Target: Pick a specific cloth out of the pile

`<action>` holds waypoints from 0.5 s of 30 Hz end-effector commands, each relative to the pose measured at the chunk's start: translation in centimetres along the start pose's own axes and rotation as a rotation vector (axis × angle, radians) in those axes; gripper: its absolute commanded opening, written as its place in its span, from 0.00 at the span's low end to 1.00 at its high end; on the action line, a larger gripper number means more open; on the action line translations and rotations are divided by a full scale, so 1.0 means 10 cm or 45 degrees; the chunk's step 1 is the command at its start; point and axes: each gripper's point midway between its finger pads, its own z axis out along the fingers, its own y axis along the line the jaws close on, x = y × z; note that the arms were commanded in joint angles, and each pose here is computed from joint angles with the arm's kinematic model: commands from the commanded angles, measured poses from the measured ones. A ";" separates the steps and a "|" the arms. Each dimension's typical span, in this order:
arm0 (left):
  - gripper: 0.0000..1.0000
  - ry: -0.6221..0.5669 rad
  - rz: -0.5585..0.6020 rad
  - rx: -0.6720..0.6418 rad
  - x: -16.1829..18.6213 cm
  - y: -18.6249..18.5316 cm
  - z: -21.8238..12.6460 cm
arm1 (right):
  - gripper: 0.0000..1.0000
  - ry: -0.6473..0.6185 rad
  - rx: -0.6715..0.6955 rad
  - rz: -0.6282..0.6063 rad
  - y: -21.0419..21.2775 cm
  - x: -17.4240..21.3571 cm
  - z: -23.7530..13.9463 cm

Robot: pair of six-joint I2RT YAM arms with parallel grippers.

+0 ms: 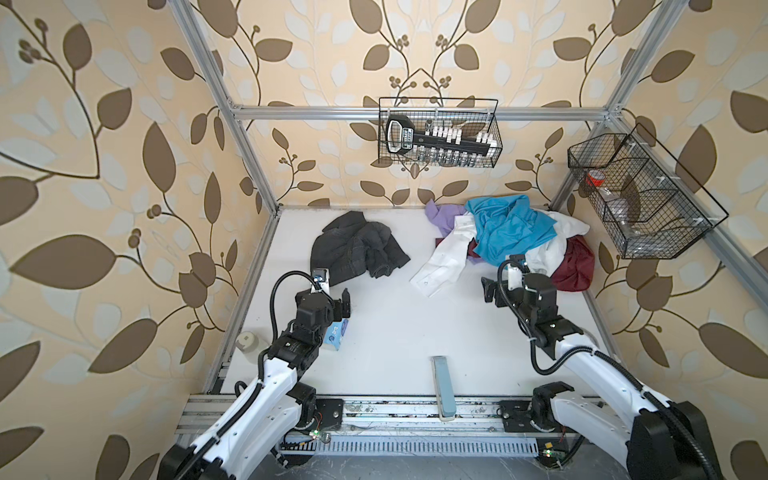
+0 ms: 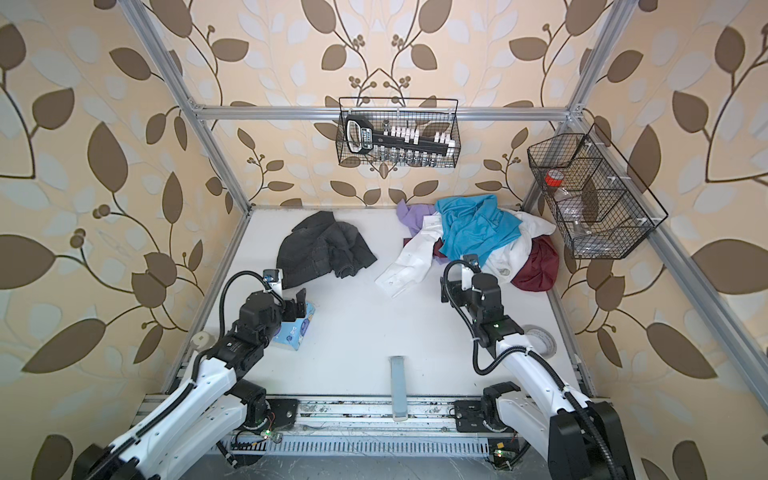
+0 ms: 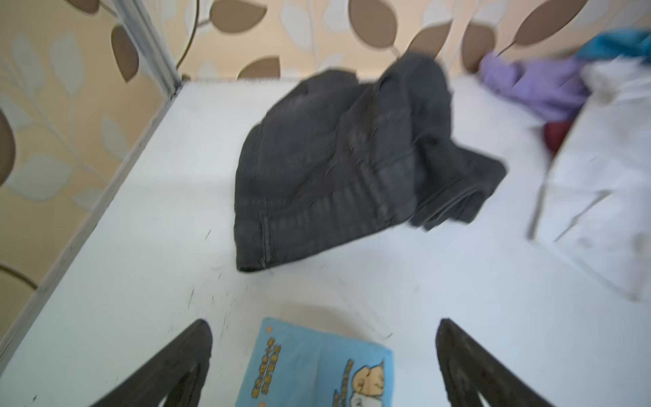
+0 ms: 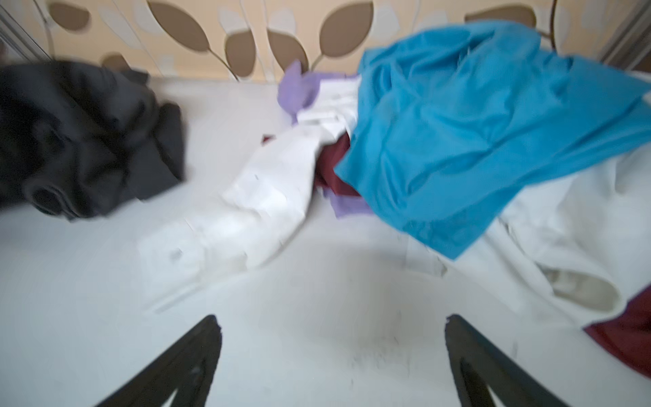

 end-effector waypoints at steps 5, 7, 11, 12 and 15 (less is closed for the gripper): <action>0.99 -0.222 0.147 -0.089 -0.27 -0.02 0.53 | 1.00 -0.248 0.167 -0.038 -0.41 -0.12 0.25; 0.99 -0.210 0.128 -0.071 -0.22 0.01 0.65 | 1.00 -0.236 0.183 -0.013 -0.49 -0.12 0.34; 0.99 -0.165 0.051 0.012 -0.13 0.06 0.82 | 1.00 -0.295 0.101 0.071 -0.56 -0.19 0.37; 0.99 -0.173 0.035 0.013 -0.12 0.09 0.84 | 1.00 -0.308 0.095 0.103 -0.60 -0.18 0.37; 0.99 -0.139 -0.024 0.031 0.00 0.17 0.96 | 1.00 -0.325 0.095 0.171 -0.70 -0.06 0.41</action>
